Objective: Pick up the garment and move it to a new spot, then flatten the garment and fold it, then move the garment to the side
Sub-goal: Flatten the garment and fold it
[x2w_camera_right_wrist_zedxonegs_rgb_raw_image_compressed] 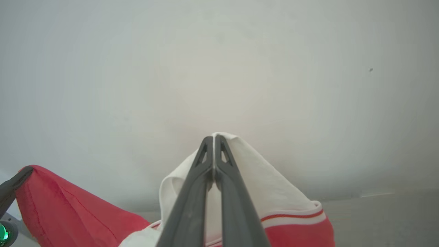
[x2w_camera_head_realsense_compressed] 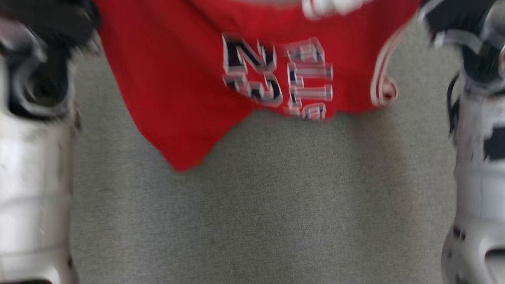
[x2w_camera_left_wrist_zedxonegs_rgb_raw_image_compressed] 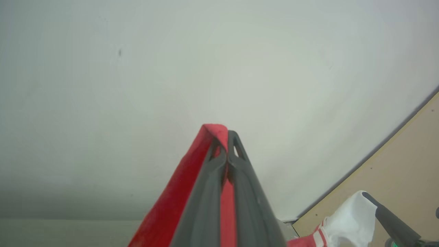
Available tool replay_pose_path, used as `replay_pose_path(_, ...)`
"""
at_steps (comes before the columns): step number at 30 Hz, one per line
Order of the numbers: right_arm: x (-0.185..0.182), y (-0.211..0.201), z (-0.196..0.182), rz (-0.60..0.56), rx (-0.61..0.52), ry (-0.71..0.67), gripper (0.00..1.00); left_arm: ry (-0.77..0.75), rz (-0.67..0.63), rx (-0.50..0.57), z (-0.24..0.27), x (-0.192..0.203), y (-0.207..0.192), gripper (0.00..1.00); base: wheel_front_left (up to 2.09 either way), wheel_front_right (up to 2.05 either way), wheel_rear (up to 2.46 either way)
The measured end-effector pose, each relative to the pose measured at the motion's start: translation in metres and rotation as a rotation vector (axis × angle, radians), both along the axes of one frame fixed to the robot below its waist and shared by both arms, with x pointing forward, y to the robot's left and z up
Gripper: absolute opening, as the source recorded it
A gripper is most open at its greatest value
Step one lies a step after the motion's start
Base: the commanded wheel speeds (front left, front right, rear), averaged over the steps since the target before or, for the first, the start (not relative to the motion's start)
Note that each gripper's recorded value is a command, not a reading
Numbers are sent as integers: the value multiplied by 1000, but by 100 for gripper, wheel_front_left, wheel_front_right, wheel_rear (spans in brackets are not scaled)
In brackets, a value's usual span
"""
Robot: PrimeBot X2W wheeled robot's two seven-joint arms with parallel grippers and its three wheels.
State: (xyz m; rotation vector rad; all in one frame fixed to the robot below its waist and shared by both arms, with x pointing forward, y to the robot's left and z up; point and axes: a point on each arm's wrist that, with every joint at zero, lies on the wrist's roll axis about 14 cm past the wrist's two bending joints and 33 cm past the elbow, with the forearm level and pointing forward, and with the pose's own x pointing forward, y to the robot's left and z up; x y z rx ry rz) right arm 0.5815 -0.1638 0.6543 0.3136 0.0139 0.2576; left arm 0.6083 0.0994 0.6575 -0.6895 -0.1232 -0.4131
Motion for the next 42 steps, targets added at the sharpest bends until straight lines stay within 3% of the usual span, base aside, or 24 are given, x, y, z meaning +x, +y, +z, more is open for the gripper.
replay_pose_path(4, 35, 1, 44, -27, -39, -145, 0, -97, 39, 5, 25, 32, 5, 0, 0, 0, 0)
replay_pose_path(12, 82, -12, 114, -112, 13, -442, 0, -349, 196, -24, 73, 80, 33, 0, 0, 0, 0)
replay_pose_path(23, 87, -37, 177, -251, 17, -896, 0, -556, 298, -44, 78, 108, 48, 0, 0, 0, 0)
replay_pose_path(27, 109, -37, 150, -241, -44, -833, 0, -545, 311, -26, 54, 119, 51, 0, 0, 0, 0)
replay_pose_path(34, 144, -27, 34, -163, -142, -585, 0, -392, 268, 53, -36, 134, 35, 0, 0, 0, 0)
replay_pose_path(37, 140, -10, -5, -81, -198, -492, 0, -351, 240, 68, -57, 127, 28, 0, 0, 0, 0)
replay_pose_path(42, 115, -4, -49, -3, -178, -364, 0, -313, 161, 49, -72, 98, 11, 0, 0, 0, 0)
